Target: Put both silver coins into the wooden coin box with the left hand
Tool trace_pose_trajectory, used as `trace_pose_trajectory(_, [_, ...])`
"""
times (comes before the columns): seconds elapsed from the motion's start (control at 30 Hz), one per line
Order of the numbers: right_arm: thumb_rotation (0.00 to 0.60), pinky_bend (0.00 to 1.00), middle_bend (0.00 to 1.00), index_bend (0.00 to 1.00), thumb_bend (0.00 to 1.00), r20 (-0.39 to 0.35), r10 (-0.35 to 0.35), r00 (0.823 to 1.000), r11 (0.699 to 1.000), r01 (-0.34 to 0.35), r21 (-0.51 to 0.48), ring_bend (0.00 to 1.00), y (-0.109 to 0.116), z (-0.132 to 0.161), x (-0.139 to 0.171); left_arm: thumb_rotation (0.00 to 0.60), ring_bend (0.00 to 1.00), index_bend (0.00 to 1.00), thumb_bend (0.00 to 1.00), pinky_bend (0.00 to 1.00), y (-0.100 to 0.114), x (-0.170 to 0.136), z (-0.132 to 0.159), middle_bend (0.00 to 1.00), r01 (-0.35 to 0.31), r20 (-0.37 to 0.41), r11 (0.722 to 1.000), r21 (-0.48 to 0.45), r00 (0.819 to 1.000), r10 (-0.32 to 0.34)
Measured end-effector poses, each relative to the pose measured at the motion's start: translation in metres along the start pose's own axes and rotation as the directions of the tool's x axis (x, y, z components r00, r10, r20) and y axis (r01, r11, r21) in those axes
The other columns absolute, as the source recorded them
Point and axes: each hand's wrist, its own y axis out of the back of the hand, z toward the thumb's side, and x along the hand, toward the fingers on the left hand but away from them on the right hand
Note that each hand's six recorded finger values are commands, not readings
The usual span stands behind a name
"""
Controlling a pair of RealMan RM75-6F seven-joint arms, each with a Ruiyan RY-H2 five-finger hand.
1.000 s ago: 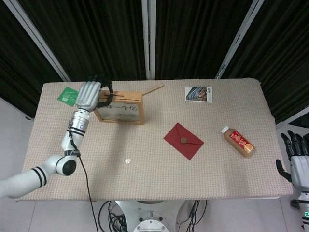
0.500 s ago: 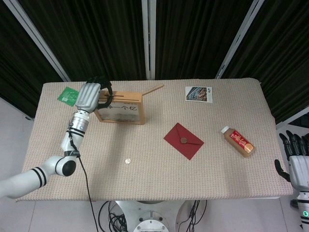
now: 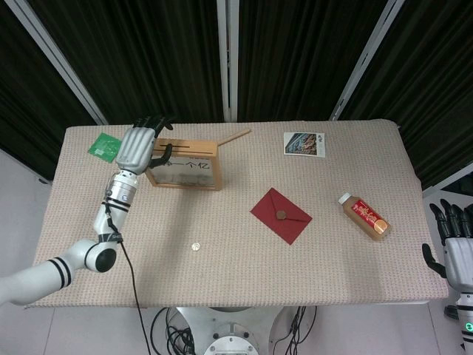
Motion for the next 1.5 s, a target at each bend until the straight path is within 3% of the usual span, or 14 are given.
trace_pose_trajectory(0.17, [0.600,0.00,0.00,0.00,0.34,0.001,-0.005,1.000,1.000,0.005,-0.001,0.00,0.001,0.000,-0.001,0.600,0.13,0.25,0.47,0.16,0.011,-0.012,0.019,0.30,-0.063,0.081,0.998,0.005,0.995,0.063])
trace_pose_trajectory(0.27, [0.600,0.00,0.00,0.00,0.34,-0.001,-0.008,1.000,1.000,0.008,-0.003,0.00,0.002,0.000,-0.001,0.600,0.13,0.28,0.47,0.16,0.017,-0.027,0.037,0.30,-0.105,0.170,0.994,0.020,0.980,0.100])
trace_pose_trajectory(0.4, [0.600,0.00,0.00,0.00,0.34,0.003,-0.007,1.000,1.000,0.007,-0.006,0.00,0.002,-0.001,0.001,0.600,0.13,0.33,0.47,0.16,0.019,-0.068,0.057,0.31,-0.125,0.287,0.992,0.024,0.951,0.113])
trace_pose_trajectory(0.47, [0.600,0.00,0.00,0.00,0.34,0.005,-0.006,1.000,1.000,0.006,-0.009,0.00,0.001,-0.002,0.002,0.600,0.13,0.35,0.47,0.16,0.015,-0.088,0.054,0.31,-0.111,0.298,0.993,0.024,0.949,0.099])
trace_pose_trajectory(0.7, [0.600,0.00,0.00,0.00,0.34,-0.012,-0.013,1.000,1.000,0.013,-0.011,0.00,0.002,0.002,0.005,0.600,0.13,0.36,0.46,0.16,-0.034,-0.163,0.018,0.32,0.075,0.229,0.996,0.045,0.970,-0.083])
trace_pose_trajectory(0.93, [0.600,0.00,0.00,0.00,0.34,-0.010,-0.027,1.000,1.000,0.026,-0.009,0.00,0.009,0.001,0.009,0.600,0.15,0.39,0.38,0.17,-0.090,-0.198,-0.006,0.32,0.212,0.176,0.977,0.030,0.961,-0.213])
trace_pose_trajectory(1.2, [0.600,0.00,0.00,0.00,0.34,0.009,-0.023,1.000,1.000,0.024,-0.010,0.00,0.010,-0.005,0.012,0.600,0.15,0.39,0.38,0.17,-0.139,-0.209,0.002,0.32,0.279,0.201,0.960,-0.001,0.941,-0.273])
trace_pose_trajectory(1.5, [0.600,0.00,0.00,0.00,0.34,0.016,-0.012,1.000,1.000,0.013,-0.010,0.00,0.007,-0.009,0.011,0.600,0.15,0.40,0.38,0.17,-0.168,-0.211,0.007,0.31,0.288,0.209,0.957,0.037,0.934,-0.289])
